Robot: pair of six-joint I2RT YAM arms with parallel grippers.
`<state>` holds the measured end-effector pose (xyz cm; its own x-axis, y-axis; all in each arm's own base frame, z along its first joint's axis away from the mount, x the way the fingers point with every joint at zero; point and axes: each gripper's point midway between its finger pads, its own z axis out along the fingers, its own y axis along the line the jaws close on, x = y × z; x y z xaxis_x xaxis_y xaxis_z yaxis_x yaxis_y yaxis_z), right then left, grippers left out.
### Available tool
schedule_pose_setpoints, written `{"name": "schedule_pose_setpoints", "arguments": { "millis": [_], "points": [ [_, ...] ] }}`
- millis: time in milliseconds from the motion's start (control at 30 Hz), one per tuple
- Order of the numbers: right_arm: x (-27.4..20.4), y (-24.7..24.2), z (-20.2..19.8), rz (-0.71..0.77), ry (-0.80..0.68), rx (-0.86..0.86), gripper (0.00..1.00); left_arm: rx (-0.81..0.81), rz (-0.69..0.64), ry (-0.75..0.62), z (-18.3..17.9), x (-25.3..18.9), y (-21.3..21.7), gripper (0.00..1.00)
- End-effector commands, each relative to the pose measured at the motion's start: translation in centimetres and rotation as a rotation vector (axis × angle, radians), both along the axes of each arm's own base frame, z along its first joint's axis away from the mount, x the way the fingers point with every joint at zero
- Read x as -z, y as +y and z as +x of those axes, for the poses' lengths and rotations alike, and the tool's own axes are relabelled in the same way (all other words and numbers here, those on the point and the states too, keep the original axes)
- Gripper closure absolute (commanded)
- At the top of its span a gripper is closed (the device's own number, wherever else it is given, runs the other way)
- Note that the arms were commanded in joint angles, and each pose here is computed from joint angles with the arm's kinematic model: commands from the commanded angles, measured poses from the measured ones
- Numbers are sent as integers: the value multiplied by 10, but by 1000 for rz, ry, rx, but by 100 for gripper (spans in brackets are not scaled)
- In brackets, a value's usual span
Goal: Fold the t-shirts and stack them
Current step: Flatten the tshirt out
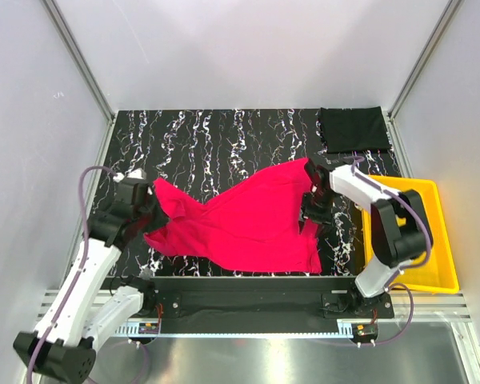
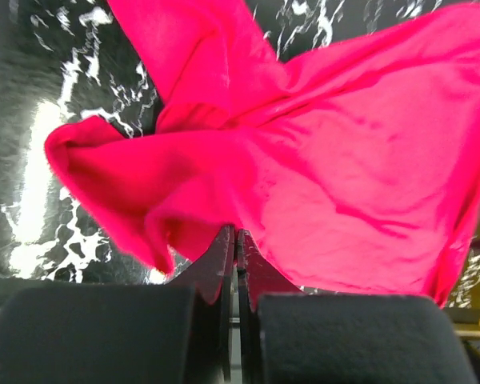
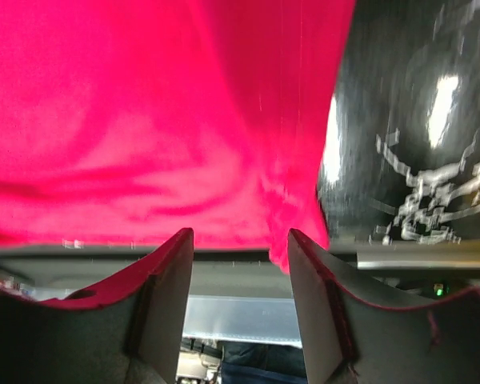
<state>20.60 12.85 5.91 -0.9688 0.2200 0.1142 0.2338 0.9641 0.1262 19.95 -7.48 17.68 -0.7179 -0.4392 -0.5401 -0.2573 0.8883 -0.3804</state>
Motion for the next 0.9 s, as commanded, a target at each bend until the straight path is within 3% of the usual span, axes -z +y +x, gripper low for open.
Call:
{"name": "schedule_pose_setpoints", "arguments": {
  "millis": [0,133,300,500,600,767,867],
  "points": [
    [11,-2,30,-57,-51,-10,43,67,-37,30,16,19,-18,100],
    [21,-3,45,-90,-61,-22,44,49,-27,182,19,66,-21,100],
    [33,0,59,-98,-61,-41,47,-81,53,213,36,94,-2,100],
    [33,38,89,37,-82,-56,50,-264,143,332,47,130,44,100],
    [29,67,105,143,-82,-53,50,-328,223,325,61,124,84,100],
    [8,107,128,286,-97,-54,50,-421,358,204,92,66,139,100],
    [-6,91,130,195,-125,-82,48,-439,399,112,101,32,149,100]
  ]
}}
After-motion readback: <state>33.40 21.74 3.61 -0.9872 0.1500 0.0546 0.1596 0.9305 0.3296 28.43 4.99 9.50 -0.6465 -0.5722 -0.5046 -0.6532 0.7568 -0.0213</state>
